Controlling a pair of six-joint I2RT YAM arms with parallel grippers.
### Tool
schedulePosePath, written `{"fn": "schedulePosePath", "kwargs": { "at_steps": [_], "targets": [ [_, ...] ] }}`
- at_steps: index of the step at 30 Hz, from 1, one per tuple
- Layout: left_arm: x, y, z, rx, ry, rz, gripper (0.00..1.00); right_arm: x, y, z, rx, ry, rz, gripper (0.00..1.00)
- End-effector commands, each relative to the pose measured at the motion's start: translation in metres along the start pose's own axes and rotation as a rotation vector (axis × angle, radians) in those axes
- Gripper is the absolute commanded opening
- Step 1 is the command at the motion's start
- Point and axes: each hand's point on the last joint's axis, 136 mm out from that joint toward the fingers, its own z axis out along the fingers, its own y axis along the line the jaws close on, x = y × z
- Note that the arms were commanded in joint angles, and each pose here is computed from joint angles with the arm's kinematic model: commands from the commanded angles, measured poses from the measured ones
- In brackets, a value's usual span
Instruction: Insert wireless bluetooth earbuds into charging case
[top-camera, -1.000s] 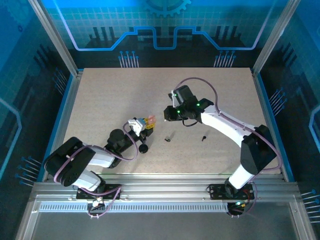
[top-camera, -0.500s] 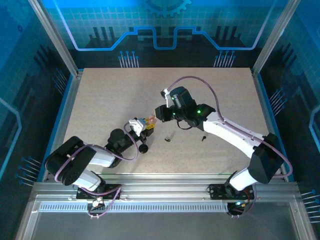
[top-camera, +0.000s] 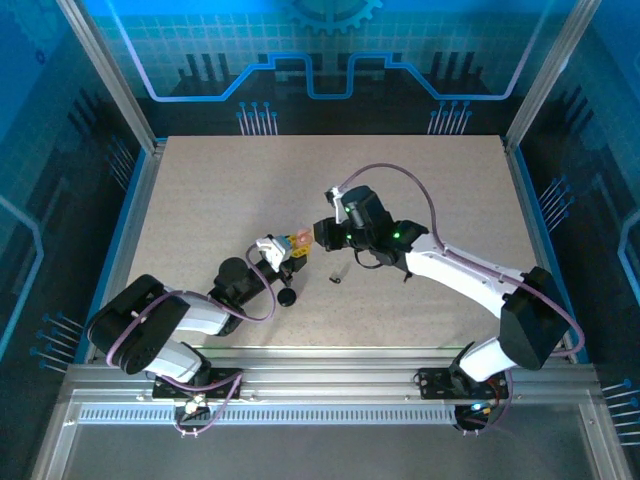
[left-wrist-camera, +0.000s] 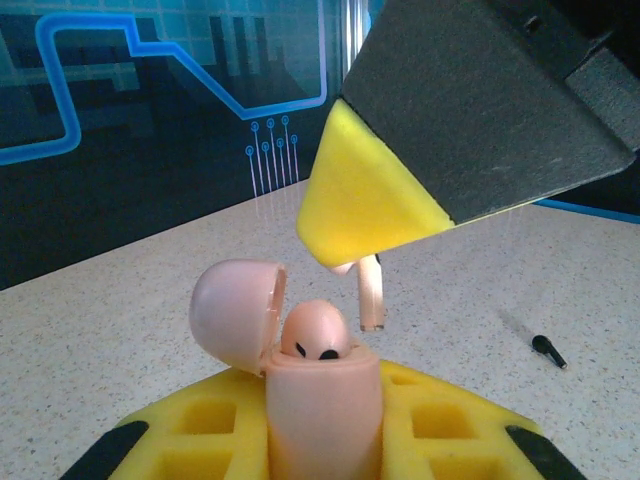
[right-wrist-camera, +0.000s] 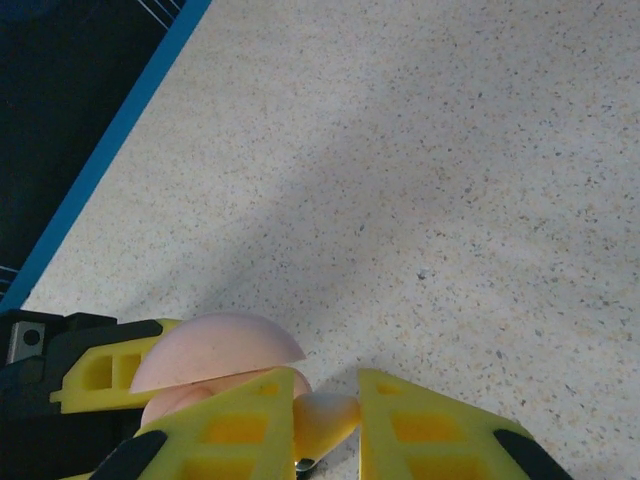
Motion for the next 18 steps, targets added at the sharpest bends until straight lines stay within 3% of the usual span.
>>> {"fn": "schedulePosePath", "kwargs": {
  "at_steps": [1, 18],
  "targets": [
    [-0.0276, -0.0025, 0.0039, 0.016, -0.087, -0.001, 0.13, -0.0160, 0.0155, -0.0113, -0.055, -0.083, 0.011, 0.19],
    [-0.0349, -0.0015, 0.0039, 0.013, -0.106, -0.004, 0.12, -0.0113, 0.0239, -0.0039, -0.098, -0.080, 0.034, 0.19]
  ]
}}
